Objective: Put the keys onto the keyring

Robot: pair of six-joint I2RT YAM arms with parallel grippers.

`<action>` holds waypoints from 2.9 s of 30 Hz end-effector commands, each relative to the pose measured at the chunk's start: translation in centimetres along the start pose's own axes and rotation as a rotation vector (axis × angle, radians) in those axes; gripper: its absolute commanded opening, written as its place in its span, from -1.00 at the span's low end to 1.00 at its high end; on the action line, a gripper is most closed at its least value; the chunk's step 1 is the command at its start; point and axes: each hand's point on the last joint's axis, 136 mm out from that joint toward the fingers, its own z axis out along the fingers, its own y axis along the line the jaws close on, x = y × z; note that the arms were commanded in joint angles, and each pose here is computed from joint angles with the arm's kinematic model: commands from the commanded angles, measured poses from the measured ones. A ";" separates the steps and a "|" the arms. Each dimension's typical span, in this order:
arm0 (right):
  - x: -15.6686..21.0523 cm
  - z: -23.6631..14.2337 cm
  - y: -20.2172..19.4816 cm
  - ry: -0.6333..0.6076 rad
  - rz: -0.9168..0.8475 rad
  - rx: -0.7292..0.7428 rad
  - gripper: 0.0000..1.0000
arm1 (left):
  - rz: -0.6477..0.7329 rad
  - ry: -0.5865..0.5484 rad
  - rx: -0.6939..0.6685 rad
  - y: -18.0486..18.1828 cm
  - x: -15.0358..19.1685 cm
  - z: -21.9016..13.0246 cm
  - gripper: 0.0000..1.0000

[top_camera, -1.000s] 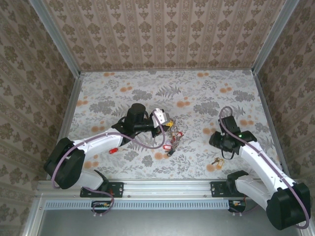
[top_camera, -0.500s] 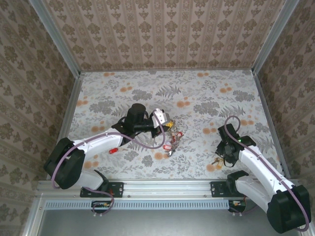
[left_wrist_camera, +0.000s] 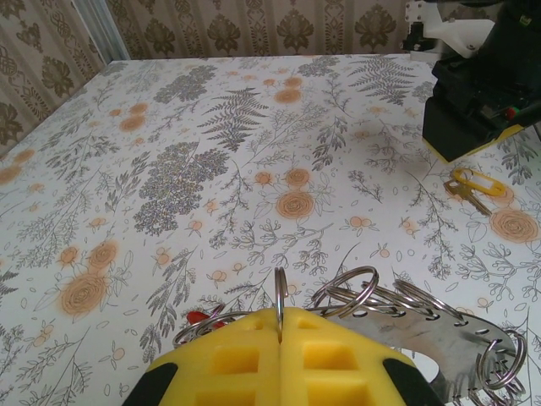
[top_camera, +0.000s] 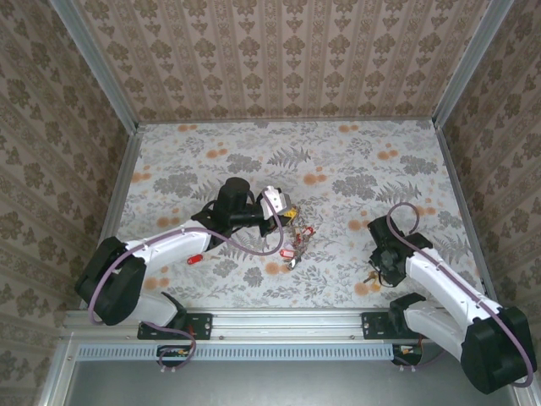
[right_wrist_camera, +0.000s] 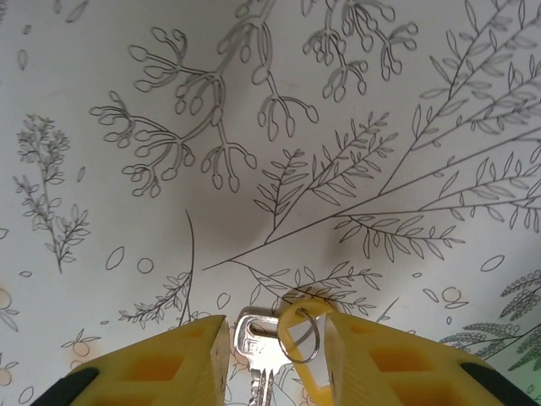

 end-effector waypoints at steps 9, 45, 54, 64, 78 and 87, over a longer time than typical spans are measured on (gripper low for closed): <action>1.3 1.8 1.3 0.031 0.077 -0.003 -0.27 | 0.053 -0.062 -0.009 0.8 -2.8 -0.7 -1.00; 1.2 1.6 10.7 0.109 -0.654 -0.133 -0.53 | 0.049 -0.051 -0.025 0.7 -2.7 -1.3 -1.00; 1.1 1.3 10.9 0.116 -0.673 -0.131 -0.62 | 0.049 -0.052 -0.028 0.7 -2.8 -1.3 -1.00; 0.9 1.2 10.4 0.106 -0.672 -0.109 -0.74 | 0.047 -0.052 -0.024 0.7 -2.8 -1.2 -1.00; 0.8 1.3 10.5 0.108 -0.679 -0.102 -0.72 | 0.045 -0.050 -0.023 0.7 -2.8 -1.1 -1.00; 0.8 1.5 10.6 0.111 -0.679 -0.094 -0.71 | 0.046 -0.050 -0.020 0.6 -2.8 -1.0 -1.00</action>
